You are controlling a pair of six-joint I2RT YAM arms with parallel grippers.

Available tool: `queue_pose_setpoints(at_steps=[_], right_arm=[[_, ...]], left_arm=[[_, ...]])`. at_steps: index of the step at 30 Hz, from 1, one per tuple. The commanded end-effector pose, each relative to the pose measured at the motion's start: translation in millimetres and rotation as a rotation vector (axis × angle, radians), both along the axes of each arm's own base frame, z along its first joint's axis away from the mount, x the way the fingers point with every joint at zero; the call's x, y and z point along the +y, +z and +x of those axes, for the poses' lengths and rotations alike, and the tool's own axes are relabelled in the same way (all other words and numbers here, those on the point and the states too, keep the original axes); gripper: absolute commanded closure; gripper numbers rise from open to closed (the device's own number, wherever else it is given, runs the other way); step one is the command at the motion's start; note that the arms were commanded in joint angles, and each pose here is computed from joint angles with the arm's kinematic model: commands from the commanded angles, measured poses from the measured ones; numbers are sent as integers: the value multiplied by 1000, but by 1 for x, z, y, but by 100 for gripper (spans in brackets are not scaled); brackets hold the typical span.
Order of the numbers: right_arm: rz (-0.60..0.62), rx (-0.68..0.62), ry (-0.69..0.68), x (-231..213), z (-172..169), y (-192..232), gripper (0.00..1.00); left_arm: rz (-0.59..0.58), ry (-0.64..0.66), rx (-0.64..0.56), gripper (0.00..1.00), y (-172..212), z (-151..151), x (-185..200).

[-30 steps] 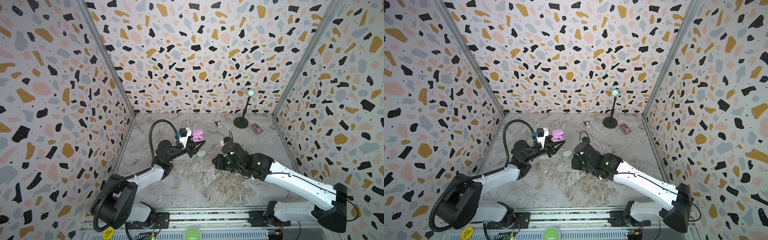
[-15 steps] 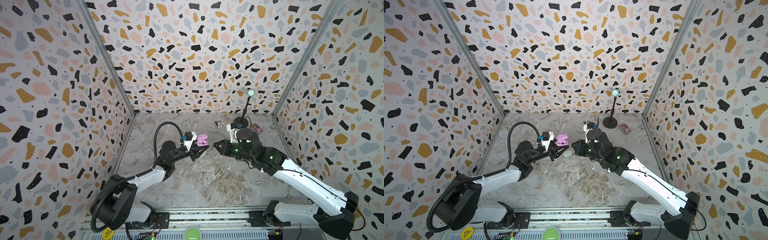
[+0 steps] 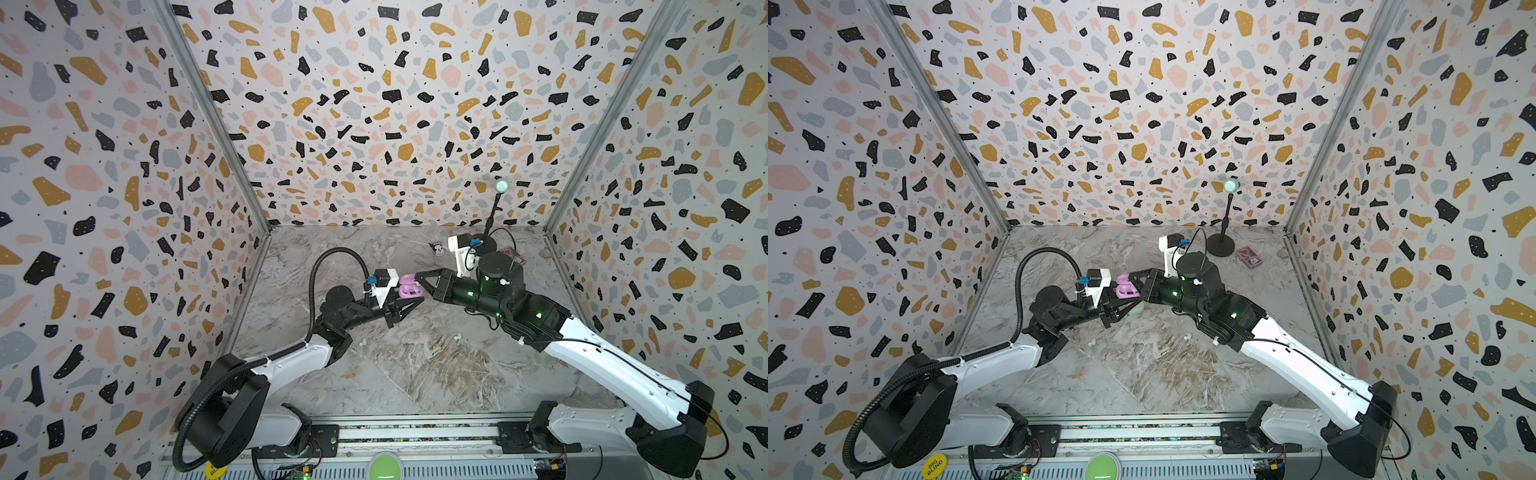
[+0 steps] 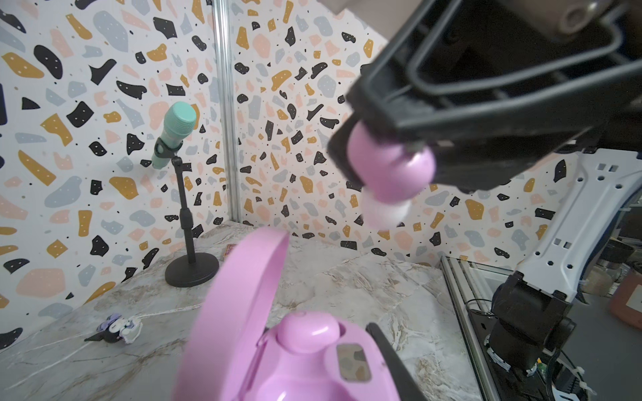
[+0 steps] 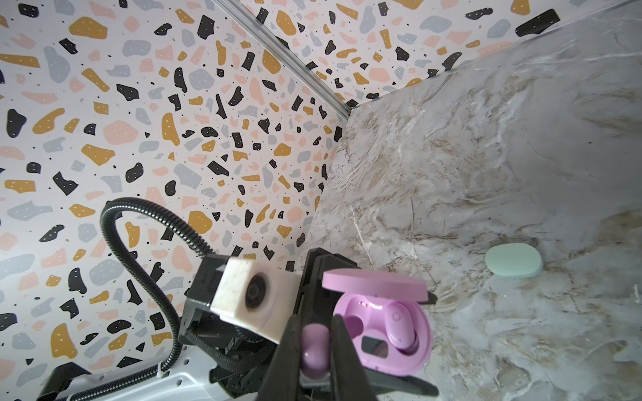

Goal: Insert the wireless bluetooth earbuds into the charging case
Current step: 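Lift the pink earbud with the right gripper toward the case in the left gripper, then press the pink earbud into the empty slot of the open case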

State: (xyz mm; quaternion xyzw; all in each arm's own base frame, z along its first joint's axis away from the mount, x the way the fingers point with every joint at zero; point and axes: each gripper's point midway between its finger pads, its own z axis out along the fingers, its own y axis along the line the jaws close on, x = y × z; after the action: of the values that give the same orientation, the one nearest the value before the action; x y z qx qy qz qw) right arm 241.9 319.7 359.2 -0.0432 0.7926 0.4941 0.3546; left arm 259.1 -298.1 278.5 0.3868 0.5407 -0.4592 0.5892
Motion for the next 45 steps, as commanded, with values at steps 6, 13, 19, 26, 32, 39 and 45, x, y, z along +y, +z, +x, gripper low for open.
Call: queue_pose_setpoints(at_steps=[6, 13, 19, 26, 32, 39, 45], right_arm=[[53, -19, 43, 14, -5, 8, 93], [56, -8, 58, 21, -7, 4, 92], [50, -4, 54, 23, -8, 0, 92], [62, -2, 72, 28, -10, 0, 92], [62, 5, 83, 32, -13, -2, 92], [22, 37, 78, 29, -17, -16, 91], [1, 35, 46, 21, -15, -16, 83]], left_arm=[[-84, -43, -94, 100, 30, -19, 4], [-112, -50, -92, 100, 36, -21, 5], [-129, -53, -98, 100, 41, -22, 6], [-131, -54, -97, 100, 41, -22, 6], [-133, -52, -100, 100, 42, -22, 6], [-136, -51, -104, 100, 44, -23, 7], [-136, -50, -104, 100, 44, -23, 7]])
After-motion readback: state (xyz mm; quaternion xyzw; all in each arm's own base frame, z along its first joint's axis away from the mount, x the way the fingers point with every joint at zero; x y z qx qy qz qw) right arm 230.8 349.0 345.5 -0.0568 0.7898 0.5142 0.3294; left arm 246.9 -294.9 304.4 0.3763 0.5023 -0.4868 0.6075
